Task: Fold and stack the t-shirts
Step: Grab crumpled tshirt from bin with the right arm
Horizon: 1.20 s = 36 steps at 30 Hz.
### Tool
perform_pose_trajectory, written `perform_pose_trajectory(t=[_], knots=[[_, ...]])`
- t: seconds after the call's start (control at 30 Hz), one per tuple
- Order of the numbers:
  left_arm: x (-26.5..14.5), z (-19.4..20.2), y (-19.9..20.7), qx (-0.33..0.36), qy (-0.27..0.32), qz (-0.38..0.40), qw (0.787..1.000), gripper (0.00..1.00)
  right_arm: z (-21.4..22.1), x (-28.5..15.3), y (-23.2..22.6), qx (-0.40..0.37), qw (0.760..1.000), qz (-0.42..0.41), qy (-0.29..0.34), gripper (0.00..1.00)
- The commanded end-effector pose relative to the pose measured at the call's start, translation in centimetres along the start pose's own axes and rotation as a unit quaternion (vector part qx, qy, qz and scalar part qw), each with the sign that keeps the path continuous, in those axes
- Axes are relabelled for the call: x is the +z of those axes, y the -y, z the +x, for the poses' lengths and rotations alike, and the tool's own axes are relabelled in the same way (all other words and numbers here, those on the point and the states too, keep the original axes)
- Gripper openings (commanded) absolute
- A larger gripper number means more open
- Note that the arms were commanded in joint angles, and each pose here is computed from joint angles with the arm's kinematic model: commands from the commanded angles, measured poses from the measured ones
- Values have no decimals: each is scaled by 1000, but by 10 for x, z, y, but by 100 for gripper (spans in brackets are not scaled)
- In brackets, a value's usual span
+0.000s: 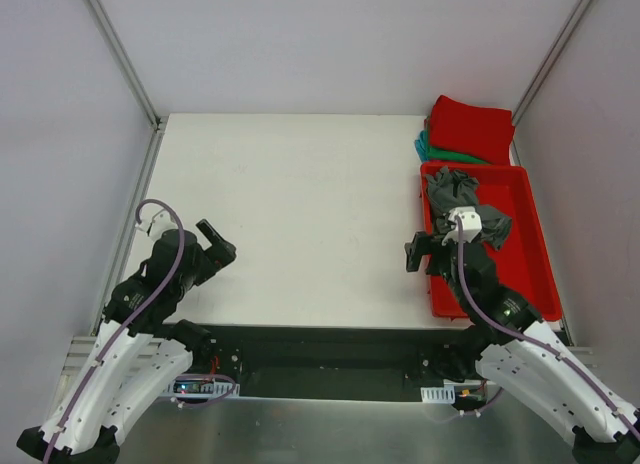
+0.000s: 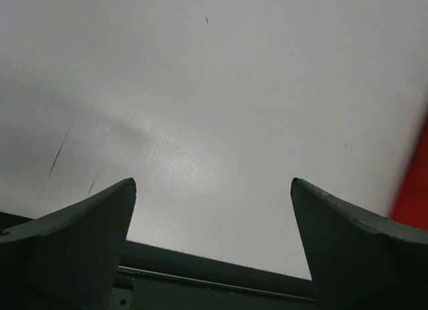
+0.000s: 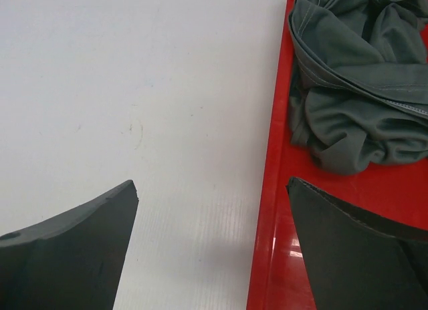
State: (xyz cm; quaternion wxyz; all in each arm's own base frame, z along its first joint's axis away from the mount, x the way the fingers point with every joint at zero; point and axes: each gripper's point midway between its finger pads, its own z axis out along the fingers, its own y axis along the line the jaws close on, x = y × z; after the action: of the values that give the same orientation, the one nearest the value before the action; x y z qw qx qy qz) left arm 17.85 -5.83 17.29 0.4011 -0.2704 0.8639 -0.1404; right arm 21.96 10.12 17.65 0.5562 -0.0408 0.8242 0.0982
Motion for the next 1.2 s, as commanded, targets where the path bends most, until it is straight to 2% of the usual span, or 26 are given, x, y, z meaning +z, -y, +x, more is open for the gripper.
perform_pose_trajectory(t=[0.0,0.13,0.3,0.4,0.5,0.57,0.67,0.8,0.97,1.17], knots=[[-4,-8,-4,-12,22,-7,1000,99,-13,-2,-10,5,999,-25,19,96],[0,-4,-8,-12,16,-17,1000,99,-18,-3,-7,17,999,-23,45,96],[6,4,15,4,2,50,999,99,-15,-9,2,-3,1000,-3,29,96],[8,6,18,6,8,70,997,99,-22,-10,23,23,997,65,25,96],[18,15,30,19,7,122,992,99,-21,-10,49,57,988,140,-7,96],[24,20,34,23,8,141,990,99,-20,-5,55,89,985,144,-34,96],[29,21,33,28,6,134,991,99,-19,7,73,149,972,168,-63,96],[35,25,31,34,-6,122,992,99,-23,26,104,167,958,218,-84,96],[42,35,28,42,-28,112,992,99,0,62,133,216,929,260,-147,96],[45,36,26,44,-30,107,993,99,28,111,155,254,904,270,-211,96]])
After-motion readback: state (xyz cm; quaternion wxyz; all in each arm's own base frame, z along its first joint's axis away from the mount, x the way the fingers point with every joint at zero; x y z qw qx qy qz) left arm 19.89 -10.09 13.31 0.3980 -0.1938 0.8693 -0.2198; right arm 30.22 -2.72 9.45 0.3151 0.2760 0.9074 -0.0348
